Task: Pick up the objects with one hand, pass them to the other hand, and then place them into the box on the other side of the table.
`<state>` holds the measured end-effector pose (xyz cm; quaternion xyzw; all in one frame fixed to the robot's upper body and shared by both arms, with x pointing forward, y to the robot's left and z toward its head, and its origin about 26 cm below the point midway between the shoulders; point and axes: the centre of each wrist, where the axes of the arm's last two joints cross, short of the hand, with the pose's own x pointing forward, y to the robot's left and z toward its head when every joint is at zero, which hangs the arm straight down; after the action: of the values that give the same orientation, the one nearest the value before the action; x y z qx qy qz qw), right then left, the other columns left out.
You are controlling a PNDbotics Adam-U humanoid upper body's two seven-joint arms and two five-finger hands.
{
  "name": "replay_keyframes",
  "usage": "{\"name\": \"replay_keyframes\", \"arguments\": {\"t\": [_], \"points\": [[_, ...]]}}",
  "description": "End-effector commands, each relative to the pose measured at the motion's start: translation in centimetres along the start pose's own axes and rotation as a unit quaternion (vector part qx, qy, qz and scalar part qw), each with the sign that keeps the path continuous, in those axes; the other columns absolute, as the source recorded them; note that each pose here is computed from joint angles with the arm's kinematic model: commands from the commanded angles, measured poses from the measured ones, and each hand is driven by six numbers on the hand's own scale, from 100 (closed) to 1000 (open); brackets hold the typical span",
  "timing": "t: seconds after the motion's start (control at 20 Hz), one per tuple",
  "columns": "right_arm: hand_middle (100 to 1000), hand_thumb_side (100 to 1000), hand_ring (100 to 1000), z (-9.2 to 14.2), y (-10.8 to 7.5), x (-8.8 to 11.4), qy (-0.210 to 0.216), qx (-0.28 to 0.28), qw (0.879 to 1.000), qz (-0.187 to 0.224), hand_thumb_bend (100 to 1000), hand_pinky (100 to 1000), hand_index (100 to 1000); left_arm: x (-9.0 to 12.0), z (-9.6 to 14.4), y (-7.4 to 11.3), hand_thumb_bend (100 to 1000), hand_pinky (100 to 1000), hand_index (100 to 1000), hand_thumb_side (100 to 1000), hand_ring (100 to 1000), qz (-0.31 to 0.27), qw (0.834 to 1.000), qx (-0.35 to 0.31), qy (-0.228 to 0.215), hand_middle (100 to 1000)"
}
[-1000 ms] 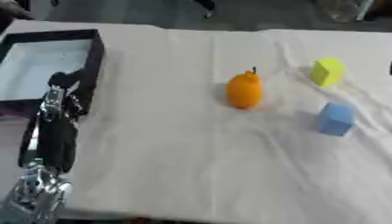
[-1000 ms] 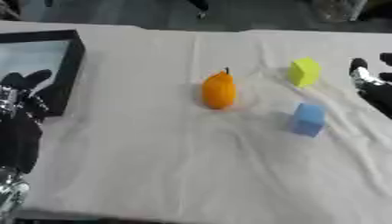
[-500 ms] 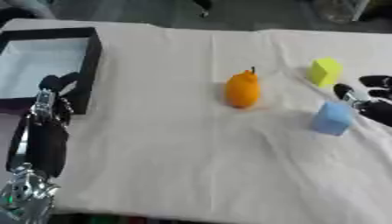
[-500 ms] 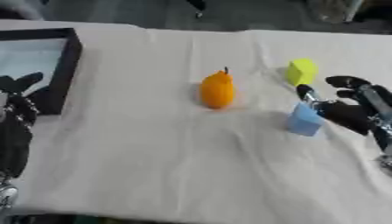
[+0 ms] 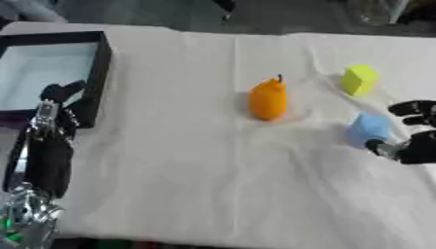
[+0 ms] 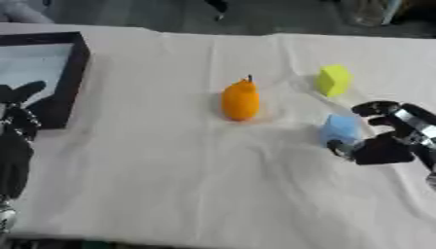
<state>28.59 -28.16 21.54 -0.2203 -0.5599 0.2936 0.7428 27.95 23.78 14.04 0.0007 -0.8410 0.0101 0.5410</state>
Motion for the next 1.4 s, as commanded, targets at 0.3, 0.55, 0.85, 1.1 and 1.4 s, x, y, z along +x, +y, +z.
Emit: {"name": "replay_keyframes", "arguments": {"t": [0.3,0.55,0.85,1.1,1.4], "points": [[892,100,940,0.8,-2.5,1.5,0.08,-0.119,0.989,0.027,378,867,882,0.8,-0.2,0.1,153,1000,799,836,829,-0.006,1.0,-0.009,-0.013,848],[910,100,962,0.9,-2.4,2.0,0.081,-0.11,0.99,0.029,393,889,899,0.8,-0.2,0.1,152,1000,798,836,829,-0.007,1.0,-0.013,-0.013,848],[918,194,974,0.8,-1.9,3.8,0.06,-0.042,0.997,0.019,457,905,914,0.8,-0.2,0.1,151,1000,797,836,829,-0.009,1.0,-0.017,-0.011,848],[914,196,976,1.0,-2.1,5.5,0.039,0.012,0.999,0.004,474,909,916,0.7,-0.1,0.2,152,1000,794,838,829,-0.011,1.0,-0.017,-0.01,847],[915,109,980,0.0,-2.8,5.8,0.033,0.023,0.999,0.011,432,916,912,0.8,-0.2,0.2,150,1000,793,836,829,-0.011,1.0,-0.016,-0.012,847]]}}
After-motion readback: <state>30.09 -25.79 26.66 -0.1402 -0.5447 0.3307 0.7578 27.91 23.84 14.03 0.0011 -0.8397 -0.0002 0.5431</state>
